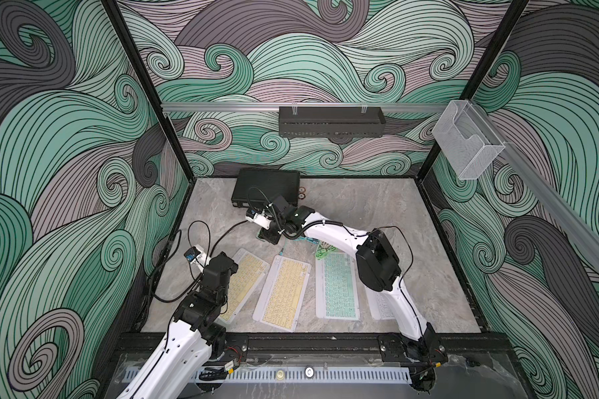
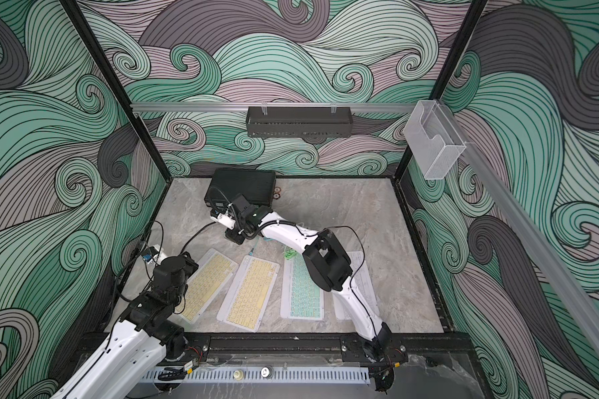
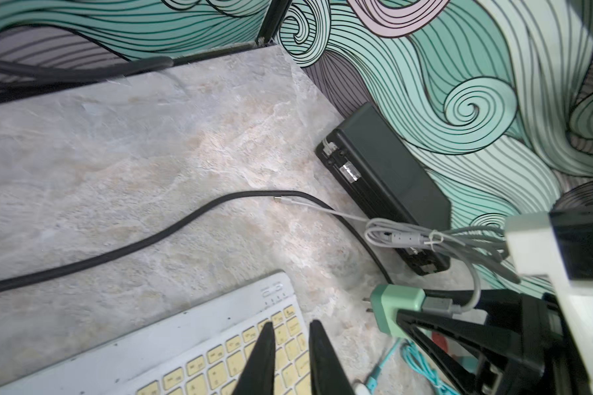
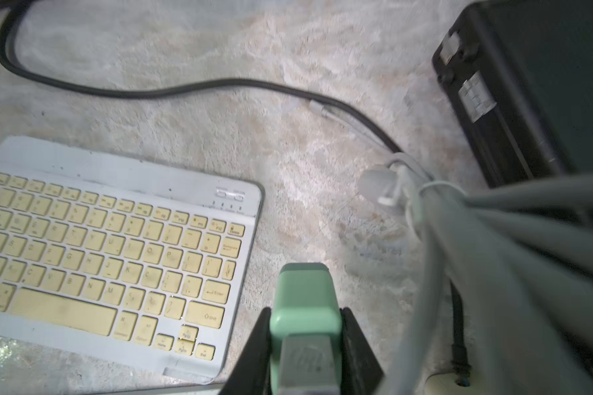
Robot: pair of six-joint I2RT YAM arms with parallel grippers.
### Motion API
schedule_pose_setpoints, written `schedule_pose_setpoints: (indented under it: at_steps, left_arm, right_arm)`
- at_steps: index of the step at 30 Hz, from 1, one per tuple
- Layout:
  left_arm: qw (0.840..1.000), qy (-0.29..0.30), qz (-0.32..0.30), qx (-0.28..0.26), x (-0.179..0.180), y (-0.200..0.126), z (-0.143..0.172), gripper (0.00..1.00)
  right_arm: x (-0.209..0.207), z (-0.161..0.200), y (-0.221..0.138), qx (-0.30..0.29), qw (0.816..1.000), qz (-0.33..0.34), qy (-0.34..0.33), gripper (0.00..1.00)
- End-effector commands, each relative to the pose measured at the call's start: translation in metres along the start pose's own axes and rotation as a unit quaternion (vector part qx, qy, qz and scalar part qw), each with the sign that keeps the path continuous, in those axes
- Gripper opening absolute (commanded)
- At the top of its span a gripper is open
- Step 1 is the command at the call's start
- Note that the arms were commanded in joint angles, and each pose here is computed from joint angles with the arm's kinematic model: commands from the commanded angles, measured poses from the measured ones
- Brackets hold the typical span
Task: Unplug the wireless keyboard
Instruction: Place the plug at the center of the board.
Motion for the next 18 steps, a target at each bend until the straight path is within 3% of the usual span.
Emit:
schedule_pose_setpoints:
  at_steps: [1, 7, 10, 18]
  left_arm:
    - [0.995, 0.077, -0.052, -0.022, 0.014, -0.001, -0.007, 0.22]
    - [0.977, 0.176, -0.121, -0.022, 0.016, 0.006, -0.013, 0.21]
    - [0.971, 0.173, -0.164, -0.034, 0.023, 0.006, -0.017, 0.20]
    - [0.970, 0.188, -0.154, -0.020, 0.019, 0.014, -0.010, 0.24]
  right_arm:
    - [0.000, 0.003, 0.000, 0.018, 1.000, -0.002, 0.016, 0.03]
    - [0.006, 0.016, 0.018, 0.034, 0.998, -0.023, 0.044, 0.06]
    - [0.007, 0.020, 0.022, 0.044, 0.997, -0.025, 0.053, 0.09]
    - [-0.005, 0.030, 0.031, 0.075, 0.993, 0.011, 0.094, 0.32]
Point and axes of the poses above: each gripper's point midway between its finger pads, its own y axis out along the fingers, its own x axis along the line the jaws close on, z = x × y, the point moved 4 cm from there along -y, back along the fingers, and after that the axes turned 8 degrees about -y, right-handed, at the moved point
